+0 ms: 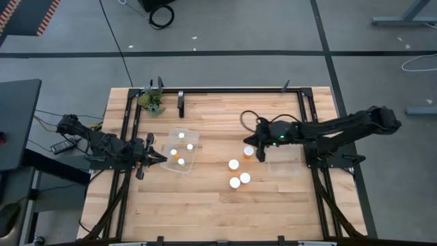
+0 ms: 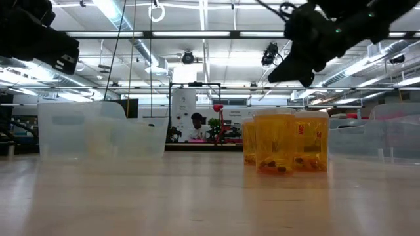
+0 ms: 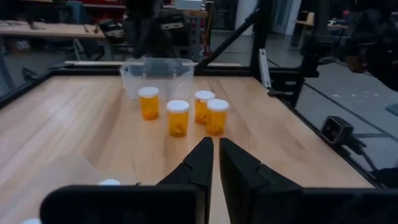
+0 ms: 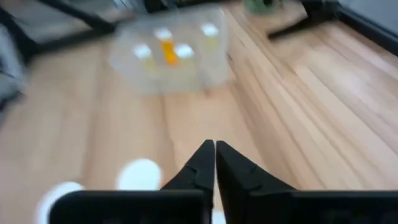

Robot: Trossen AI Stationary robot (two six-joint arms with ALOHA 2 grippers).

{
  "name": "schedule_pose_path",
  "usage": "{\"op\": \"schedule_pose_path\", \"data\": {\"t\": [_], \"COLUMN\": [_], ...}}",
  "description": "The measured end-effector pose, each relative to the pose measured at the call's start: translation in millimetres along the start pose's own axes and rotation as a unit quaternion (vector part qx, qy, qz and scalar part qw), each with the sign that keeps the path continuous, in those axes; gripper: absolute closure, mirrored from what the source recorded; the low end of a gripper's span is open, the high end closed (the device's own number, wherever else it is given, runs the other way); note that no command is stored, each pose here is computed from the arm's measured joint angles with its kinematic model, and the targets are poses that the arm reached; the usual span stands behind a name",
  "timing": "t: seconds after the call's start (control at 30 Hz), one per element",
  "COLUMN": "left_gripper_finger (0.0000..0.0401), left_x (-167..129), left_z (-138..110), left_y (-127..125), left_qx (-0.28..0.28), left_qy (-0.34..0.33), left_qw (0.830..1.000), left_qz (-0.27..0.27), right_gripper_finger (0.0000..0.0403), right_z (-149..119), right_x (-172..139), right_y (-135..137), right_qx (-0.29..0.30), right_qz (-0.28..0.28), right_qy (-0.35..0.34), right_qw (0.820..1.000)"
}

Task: Pick and place medicine bottles into bin by pill shape (circle, oval)
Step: Put the orange capsule bottle into the right transparent bin

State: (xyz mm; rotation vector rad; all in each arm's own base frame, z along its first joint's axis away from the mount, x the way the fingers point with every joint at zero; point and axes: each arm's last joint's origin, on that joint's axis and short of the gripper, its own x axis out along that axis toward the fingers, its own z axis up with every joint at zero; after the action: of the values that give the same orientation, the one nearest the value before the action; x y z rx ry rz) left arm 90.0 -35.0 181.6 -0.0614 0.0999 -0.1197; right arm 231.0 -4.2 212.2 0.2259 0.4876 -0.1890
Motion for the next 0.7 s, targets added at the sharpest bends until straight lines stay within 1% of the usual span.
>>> {"op": "schedule_pose_path", "data": {"t": [0.13,0.3,0.4,0.53,0.7], "left_gripper_finger": [0.0361,0.0363,0.0366,0.0369,0.0365], "left_x": [0,0,0,0,3], "left_z": [-2,-7,-9,-9,-14], "left_y": [-1,-1,-1,-1,-2], "left_qx": [-0.009,-0.005,-0.004,-0.004,-0.006], "left_qy": [0.012,0.039,0.047,0.046,0.025], "left_qw": [1.0,0.999,0.999,0.999,0.999], "left_qz": [-0.026,-0.029,-0.028,-0.028,-0.029], "right_gripper_finger": [0.0326,0.0246,0.0207,0.0174,0.0159], "right_z": [14,22,28,36,44], "right_x": [13,27,34,41,53], "right_y": [7,11,14,25,45], "right_qx": [-0.018,-0.031,-0.033,-0.05,-0.076], "right_qz": [-0.036,-0.053,-0.059,-0.052,-0.029], "right_qy": [0.062,0.127,0.159,0.174,0.175], "right_qw": [0.997,0.99,0.985,0.982,0.981]}}
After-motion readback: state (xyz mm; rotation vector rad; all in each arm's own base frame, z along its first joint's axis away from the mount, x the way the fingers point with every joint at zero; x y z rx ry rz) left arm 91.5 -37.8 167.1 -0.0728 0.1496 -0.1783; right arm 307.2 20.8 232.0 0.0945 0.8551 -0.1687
